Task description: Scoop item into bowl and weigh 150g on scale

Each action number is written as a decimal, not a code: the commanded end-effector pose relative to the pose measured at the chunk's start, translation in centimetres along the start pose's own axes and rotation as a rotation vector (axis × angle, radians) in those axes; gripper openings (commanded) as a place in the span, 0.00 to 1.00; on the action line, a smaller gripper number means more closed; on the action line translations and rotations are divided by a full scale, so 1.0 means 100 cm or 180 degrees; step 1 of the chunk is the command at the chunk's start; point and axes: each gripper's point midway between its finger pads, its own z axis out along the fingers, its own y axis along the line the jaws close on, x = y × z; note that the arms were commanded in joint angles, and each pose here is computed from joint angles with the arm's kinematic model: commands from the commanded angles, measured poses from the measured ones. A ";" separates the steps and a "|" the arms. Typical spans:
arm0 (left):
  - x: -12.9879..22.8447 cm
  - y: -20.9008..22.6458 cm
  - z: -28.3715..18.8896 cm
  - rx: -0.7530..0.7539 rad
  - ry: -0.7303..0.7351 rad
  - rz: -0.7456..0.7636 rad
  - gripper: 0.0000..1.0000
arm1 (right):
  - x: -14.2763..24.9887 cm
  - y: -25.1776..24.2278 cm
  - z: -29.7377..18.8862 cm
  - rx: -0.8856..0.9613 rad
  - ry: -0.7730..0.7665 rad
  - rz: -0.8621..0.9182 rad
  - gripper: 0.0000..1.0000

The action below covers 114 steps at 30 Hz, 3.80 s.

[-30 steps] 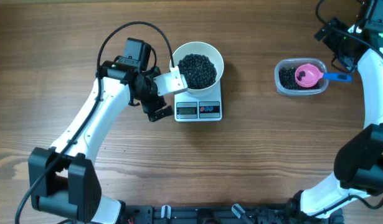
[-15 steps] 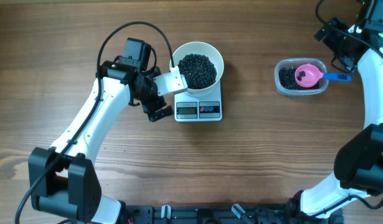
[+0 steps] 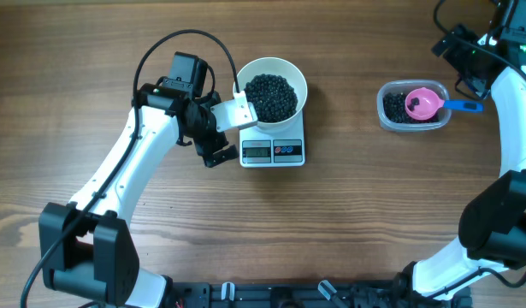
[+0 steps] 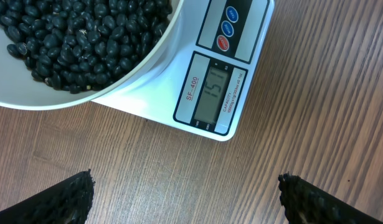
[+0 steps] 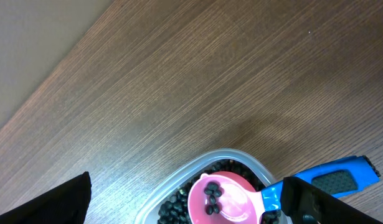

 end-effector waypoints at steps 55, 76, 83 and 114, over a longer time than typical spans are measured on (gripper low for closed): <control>-0.004 -0.001 0.000 0.0041 -0.0061 0.0053 1.00 | -0.022 0.111 -0.166 -0.0848 -0.1282 -0.0452 1.00; -0.004 -0.001 0.000 0.0041 -0.0061 0.0053 1.00 | 0.005 0.106 -0.371 -0.1699 -0.2692 -0.1855 1.00; -0.004 -0.001 0.000 0.0041 -0.0061 0.0053 1.00 | 0.042 0.078 -0.367 -0.1999 -0.3454 -0.1752 1.00; -0.004 -0.001 0.000 0.0041 -0.0061 0.0053 1.00 | 0.159 -0.010 -0.310 -0.2679 -0.4204 -0.1195 1.00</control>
